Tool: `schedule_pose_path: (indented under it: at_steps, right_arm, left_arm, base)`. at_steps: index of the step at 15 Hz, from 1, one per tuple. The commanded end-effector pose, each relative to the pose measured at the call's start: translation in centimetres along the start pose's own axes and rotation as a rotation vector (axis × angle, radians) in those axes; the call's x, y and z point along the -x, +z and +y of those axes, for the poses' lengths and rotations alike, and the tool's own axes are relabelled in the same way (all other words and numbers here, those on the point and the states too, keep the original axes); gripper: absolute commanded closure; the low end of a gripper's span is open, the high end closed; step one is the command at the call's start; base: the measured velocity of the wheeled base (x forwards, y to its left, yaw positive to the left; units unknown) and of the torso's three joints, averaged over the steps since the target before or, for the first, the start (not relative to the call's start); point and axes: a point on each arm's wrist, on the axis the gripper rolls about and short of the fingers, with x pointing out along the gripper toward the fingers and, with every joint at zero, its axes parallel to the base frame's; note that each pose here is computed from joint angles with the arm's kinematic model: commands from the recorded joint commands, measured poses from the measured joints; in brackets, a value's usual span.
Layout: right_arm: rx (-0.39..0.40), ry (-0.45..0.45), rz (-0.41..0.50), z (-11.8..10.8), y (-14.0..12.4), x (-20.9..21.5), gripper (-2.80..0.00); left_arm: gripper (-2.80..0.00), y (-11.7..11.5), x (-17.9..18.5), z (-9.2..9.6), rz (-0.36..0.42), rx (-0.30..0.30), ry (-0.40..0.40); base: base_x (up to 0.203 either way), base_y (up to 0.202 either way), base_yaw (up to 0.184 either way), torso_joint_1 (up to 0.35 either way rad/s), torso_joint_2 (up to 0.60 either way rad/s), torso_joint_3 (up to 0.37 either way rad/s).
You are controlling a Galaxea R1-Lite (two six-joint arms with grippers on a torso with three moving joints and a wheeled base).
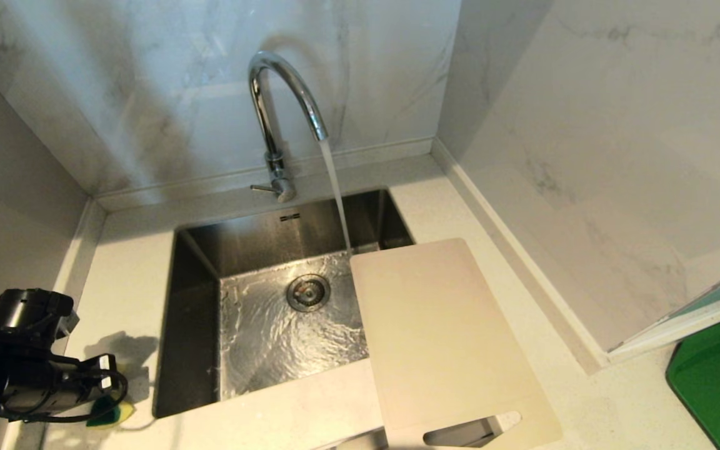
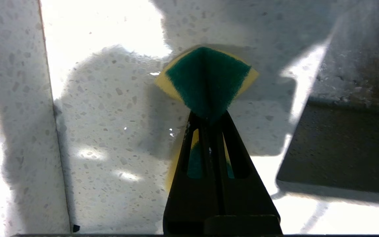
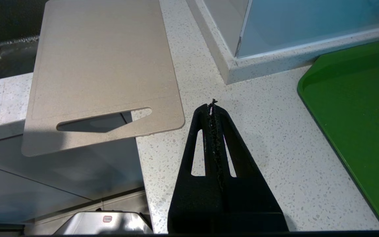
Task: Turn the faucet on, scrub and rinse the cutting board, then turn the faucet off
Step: Pick up the cleaning cloth
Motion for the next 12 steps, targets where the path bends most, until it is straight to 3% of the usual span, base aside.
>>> schedule_pose_path:
  at_steps: [1, 7, 12]
  right_arm:
    - [0.000, 0.000, 0.001, 0.0, 0.0, 0.0, 0.00]
    - [0.000, 0.000, 0.001, 0.0, 0.0, 0.0, 0.00]
    - [0.000, 0.000, 0.001, 0.0, 0.0, 0.0, 0.00]
  left_arm:
    - [0.00, 0.4, 1.2, 0.0, -0.046, 0.006, -0.017]
    - [0.00, 1.0, 4.2, -0.1, -0.152, -0.004, -0.064]
    - [0.00, 1.1, 7.6, 0.2, -0.270, -0.093, -0.095]
  base:
    - [0.000, 0.000, 0.000, 0.000, 0.00, 0.000]
    - [0.000, 0.000, 0.000, 0.000, 0.00, 0.000]
    - [0.000, 0.000, 0.000, 0.000, 0.00, 0.000]
